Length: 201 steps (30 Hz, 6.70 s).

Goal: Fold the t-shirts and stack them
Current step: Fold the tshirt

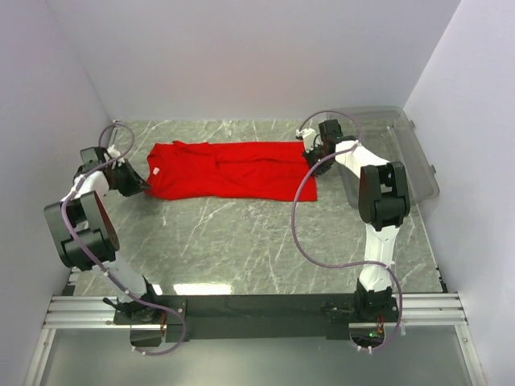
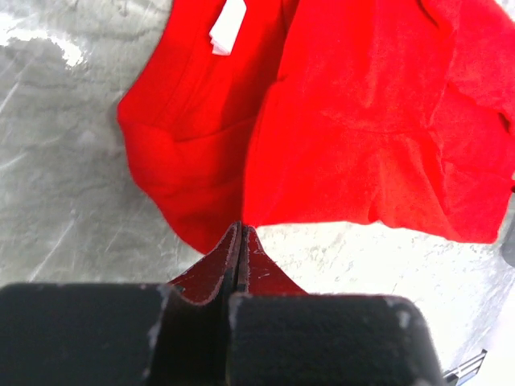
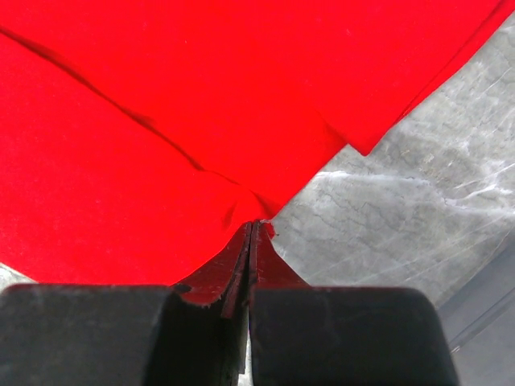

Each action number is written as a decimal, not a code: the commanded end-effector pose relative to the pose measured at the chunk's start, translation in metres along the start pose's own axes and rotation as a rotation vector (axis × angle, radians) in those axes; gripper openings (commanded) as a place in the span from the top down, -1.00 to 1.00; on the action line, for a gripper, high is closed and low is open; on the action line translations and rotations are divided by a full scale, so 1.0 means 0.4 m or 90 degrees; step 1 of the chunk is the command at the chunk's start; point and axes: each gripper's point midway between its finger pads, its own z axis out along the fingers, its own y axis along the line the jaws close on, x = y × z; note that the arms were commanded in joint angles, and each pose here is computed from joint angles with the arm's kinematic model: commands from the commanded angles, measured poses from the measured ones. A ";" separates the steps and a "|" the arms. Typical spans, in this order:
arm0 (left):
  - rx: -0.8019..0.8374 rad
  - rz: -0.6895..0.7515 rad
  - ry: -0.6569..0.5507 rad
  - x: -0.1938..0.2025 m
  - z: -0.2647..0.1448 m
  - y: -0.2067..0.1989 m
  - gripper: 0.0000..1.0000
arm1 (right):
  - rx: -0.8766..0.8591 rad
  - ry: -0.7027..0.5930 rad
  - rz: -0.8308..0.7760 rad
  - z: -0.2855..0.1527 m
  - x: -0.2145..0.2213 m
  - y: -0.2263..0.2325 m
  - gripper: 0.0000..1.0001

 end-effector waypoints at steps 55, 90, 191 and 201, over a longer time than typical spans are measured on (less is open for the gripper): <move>-0.060 -0.069 0.001 0.116 -0.096 0.086 0.62 | 0.062 -0.069 0.054 -0.029 -0.076 -0.072 1.00; -0.290 0.124 -0.002 0.036 -0.030 0.079 0.19 | 0.047 -0.072 0.054 -0.033 -0.077 -0.062 1.00; -0.462 0.186 0.058 0.093 -0.105 0.159 0.88 | 0.070 -0.083 0.075 -0.024 -0.081 -0.081 1.00; -0.540 0.165 -0.024 0.032 -0.178 0.162 0.29 | 0.065 -0.087 0.074 -0.024 -0.085 -0.078 1.00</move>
